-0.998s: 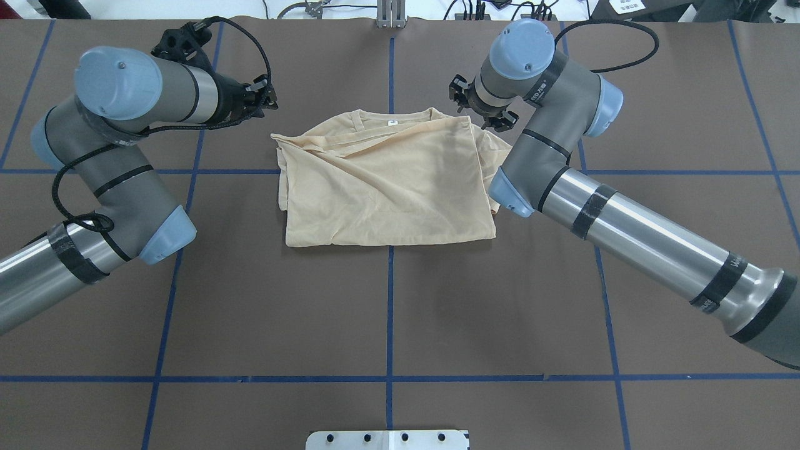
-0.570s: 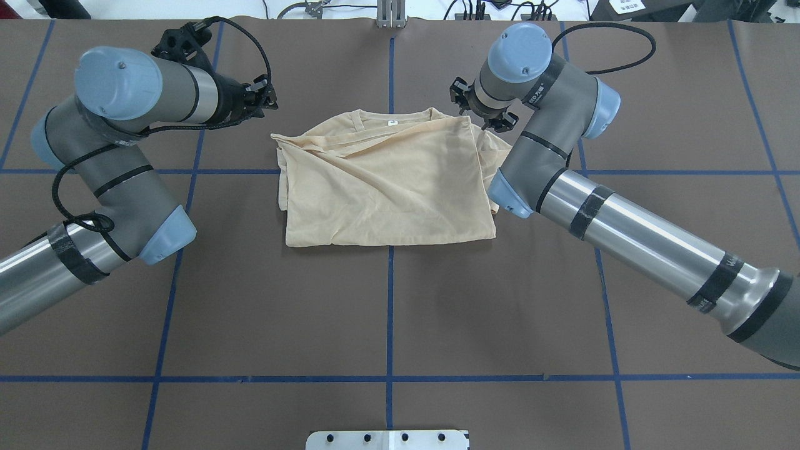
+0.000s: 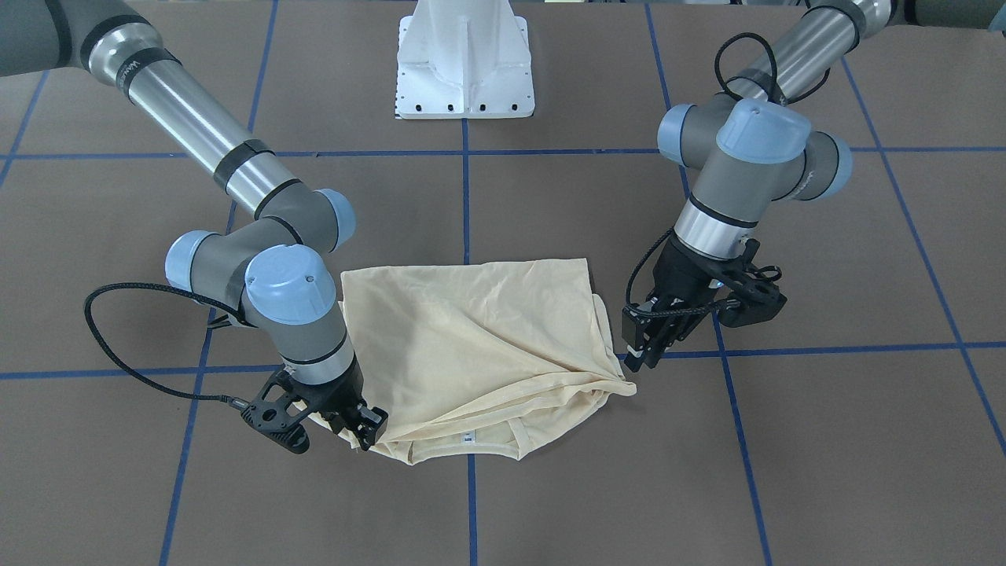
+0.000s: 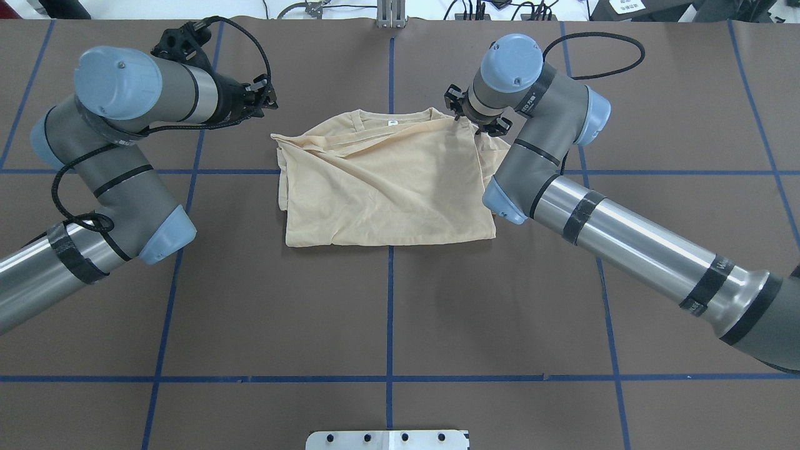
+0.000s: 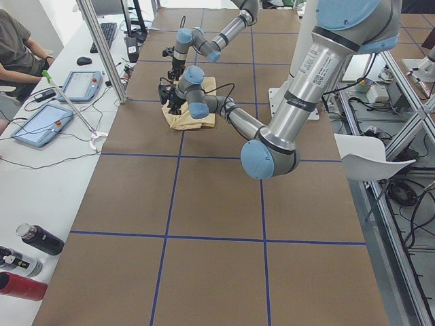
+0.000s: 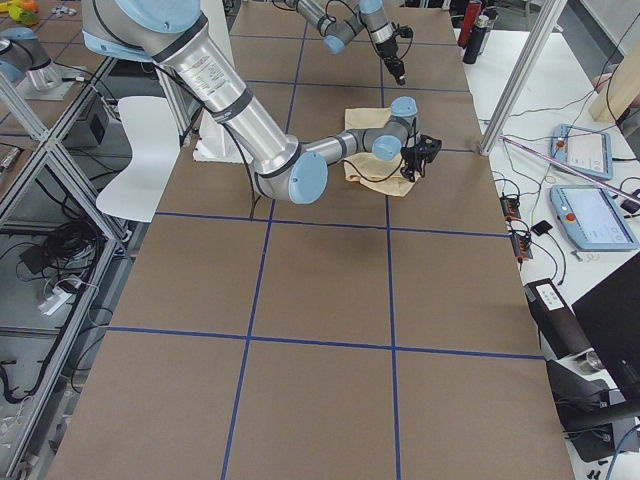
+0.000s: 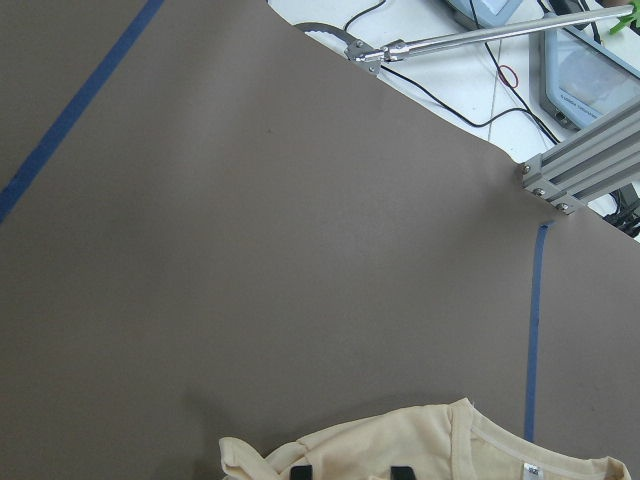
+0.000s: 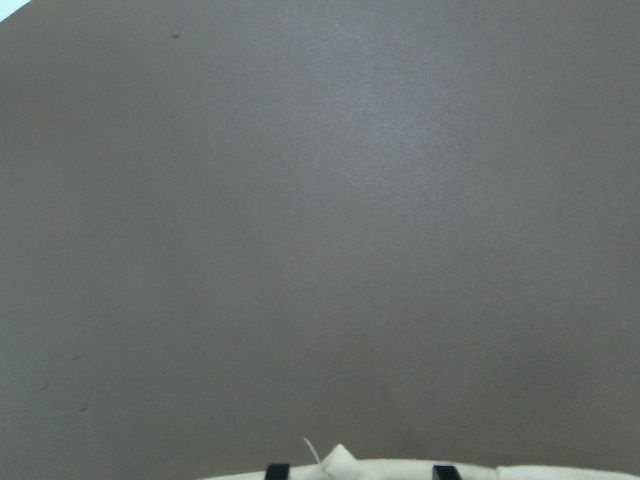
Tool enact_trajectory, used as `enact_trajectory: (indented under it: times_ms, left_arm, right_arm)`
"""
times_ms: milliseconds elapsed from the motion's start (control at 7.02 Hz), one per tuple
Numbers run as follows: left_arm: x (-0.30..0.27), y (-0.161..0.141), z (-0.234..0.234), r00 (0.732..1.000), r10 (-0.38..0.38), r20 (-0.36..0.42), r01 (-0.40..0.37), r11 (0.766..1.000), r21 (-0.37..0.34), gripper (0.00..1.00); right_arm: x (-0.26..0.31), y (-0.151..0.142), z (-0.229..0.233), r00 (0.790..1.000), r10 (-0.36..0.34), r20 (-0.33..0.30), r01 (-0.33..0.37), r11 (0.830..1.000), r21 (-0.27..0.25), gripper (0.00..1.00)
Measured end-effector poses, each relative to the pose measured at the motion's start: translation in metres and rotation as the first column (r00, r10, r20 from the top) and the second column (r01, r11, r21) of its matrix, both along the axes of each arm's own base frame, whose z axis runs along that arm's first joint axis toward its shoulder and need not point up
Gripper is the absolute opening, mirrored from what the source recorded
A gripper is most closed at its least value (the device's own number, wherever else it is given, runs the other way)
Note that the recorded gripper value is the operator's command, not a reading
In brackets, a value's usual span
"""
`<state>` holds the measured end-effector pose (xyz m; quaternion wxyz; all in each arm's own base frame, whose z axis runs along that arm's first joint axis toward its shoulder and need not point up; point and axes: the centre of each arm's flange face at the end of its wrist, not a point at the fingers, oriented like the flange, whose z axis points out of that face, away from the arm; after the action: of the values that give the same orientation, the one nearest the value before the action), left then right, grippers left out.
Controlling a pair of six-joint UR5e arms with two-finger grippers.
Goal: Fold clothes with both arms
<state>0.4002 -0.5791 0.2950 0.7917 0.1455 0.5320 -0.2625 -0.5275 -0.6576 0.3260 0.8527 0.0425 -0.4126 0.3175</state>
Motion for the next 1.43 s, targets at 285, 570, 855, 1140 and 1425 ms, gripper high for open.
enact_trajectory:
  times_ms: [285, 570, 855, 1140, 1425]
  left_arm:
    - [0.0, 0.0, 0.0, 1.0, 0.0, 0.0, 0.0, 1.0, 0.0, 0.38]
    - [0.0, 0.0, 0.0, 1.0, 0.0, -0.001, 0.0, 1.0, 0.001, 0.38]
    - [-0.001, 0.0, -0.001, 1.0, -0.001, -0.002, 0.001, 1.0, 0.001, 0.38]
    - [-0.001, 0.001, -0.001, 1.0, -0.001, -0.003, 0.001, 1.0, -0.001, 0.38]
    - [-0.001, 0.001, -0.001, 1.0, -0.002, -0.005, 0.002, 1.0, -0.002, 0.38]
  right_arm:
    - [-0.001, 0.0, 0.0, 1.0, 0.0, 0.0, 0.0, 1.0, 0.002, 0.0]
    - [0.0, 0.0, -0.002, 1.0, 0.0, 0.004, 0.0, 1.0, 0.004, 0.0]
    - [0.013, -0.003, -0.02, 0.999, 0.009, 0.032, -0.01, 1.0, 0.022, 0.0]
    - [0.04, -0.004, -0.028, 0.999, 0.006, 0.036, -0.007, 1.0, 0.028, 0.0]
    - [0.064, 0.006, -0.015, 1.0, -0.001, -0.001, 0.001, 1.0, 0.019, 0.0]
